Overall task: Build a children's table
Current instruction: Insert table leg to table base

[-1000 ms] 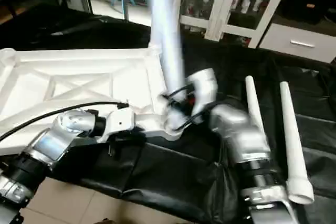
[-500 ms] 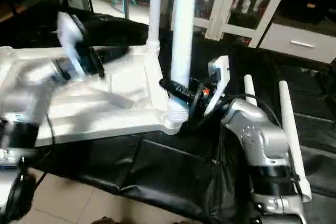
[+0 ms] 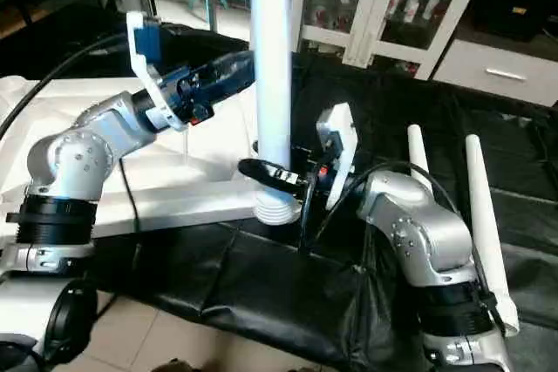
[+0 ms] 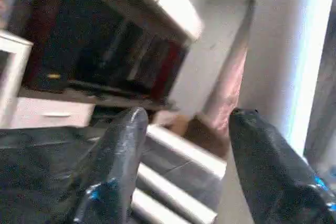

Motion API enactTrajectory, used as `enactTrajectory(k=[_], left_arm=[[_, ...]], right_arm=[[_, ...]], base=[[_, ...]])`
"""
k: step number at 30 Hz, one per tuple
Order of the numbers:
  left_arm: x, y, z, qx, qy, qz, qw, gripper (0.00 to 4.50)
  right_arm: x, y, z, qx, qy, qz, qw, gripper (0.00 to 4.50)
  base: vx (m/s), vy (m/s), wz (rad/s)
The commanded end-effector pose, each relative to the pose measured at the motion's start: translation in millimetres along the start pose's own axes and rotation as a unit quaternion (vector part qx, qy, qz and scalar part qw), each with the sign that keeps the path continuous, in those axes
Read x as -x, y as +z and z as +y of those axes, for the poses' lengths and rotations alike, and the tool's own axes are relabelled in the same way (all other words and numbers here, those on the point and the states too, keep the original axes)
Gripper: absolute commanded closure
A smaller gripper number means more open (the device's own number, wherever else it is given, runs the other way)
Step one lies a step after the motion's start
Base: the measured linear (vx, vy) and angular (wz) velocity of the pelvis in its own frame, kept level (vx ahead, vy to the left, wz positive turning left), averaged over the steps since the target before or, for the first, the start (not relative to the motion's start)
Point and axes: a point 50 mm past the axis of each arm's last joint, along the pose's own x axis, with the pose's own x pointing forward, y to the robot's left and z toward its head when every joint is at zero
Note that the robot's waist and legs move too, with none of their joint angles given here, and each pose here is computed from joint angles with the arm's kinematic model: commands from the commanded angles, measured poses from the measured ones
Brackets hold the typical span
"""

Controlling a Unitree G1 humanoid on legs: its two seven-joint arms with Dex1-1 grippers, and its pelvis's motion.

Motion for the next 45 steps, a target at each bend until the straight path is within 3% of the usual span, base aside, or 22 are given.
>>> enactTrajectory(k=[1,6,10,16,21,26,31,34,45], left_arm=[[-12,11.2,-14.6,-0.004,-0.049,-0.013,0.999,1.31],[3,10.6,-10.5,0.016,-0.039,-0.004,0.999,0.91],[4,11.4,-14.5,0.029,-0.050,-0.004,0.998,0.62],[0,8.5,-16.1,0.009,-0.048,0.013,0.999,0.06],[-10,5.6,-10.9,-0.026,-0.029,0.027,0.999,0.00],[-10,4.7,-12.8,-0.028,-0.042,0.036,0.998,0.00],[-7,0.7,-15.0,-0.016,-0.057,0.057,0.997,0.41],[-7,0.2,-13.7,-0.028,-0.051,0.069,0.996,0.81],[-6,-4.6,-8.7,-0.046,-0.035,0.105,0.993,1.65]], right_arm=[[-0.5,-3.3,-2.0,0.000,-0.015,0.015,1.000,2.65],[5.6,17.8,-11.7,0.000,-0.047,-0.040,0.998,2.65],[5.5,18.7,-10.0,0.005,-0.042,-0.036,0.998,2.65],[1.9,2.2,-2.1,0.006,-0.018,0.012,1.000,2.65],[-3.2,-11.6,1.7,0.004,-0.016,0.047,0.999,2.65],[-3.1,-13.2,-1.9,0.008,-0.033,0.051,0.998,2.65],[-2.8,-12.8,-3.5,0.012,-0.043,0.053,0.998,2.65],[-1.9,-11.5,-4.6,0.013,-0.044,0.052,0.998,2.65],[-6.7,-16.0,-5.9,0.018,-0.038,0.067,0.997,2.65]], base=[[0.000,0.000,0.00],[0.000,0.000,0.00],[0.000,0.000,0.00],[0.000,0.000,0.00],[0.000,0.000,0.00],[0.000,0.000,0.00],[0.000,0.000,0.00],[0.000,0.000,0.00],[0.000,0.000,0.00]])
